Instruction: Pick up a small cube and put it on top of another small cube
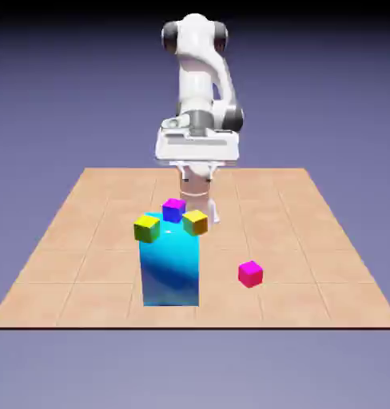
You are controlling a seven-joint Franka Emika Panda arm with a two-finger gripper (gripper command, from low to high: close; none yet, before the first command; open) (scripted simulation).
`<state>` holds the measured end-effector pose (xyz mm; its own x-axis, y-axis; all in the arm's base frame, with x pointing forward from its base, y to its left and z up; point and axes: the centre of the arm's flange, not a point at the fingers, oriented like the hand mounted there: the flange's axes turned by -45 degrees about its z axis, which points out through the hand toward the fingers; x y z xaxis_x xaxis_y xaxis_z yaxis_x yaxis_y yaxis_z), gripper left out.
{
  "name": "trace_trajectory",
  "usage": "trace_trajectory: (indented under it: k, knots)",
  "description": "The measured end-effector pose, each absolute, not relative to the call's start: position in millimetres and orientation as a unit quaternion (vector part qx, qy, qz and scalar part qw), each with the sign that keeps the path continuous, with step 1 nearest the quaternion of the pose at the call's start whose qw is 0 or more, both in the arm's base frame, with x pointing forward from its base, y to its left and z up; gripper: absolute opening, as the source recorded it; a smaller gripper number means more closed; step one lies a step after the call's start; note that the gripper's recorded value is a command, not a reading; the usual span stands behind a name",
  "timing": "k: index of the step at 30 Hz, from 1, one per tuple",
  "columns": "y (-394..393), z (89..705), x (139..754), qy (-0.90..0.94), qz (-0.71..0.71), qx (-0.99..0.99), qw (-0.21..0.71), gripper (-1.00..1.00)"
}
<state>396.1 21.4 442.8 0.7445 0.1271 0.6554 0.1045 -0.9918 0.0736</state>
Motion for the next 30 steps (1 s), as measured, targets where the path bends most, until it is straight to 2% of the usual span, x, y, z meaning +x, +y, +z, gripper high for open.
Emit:
trace_trajectory:
  k: [7,17,23,30]
  knots:
    - [121.4,343.9,403.4,0.286,0.139,0.943,0.099,0.00]
    - [213.8,221.3,357.2,0.534,-0.105,0.799,0.257,0.00]
    - [251.9,166.7,323.6,0.634,-0.185,0.659,0.361,0.00]
    - [301.8,118.5,282.8,0.707,-0.202,0.481,0.476,0.00]
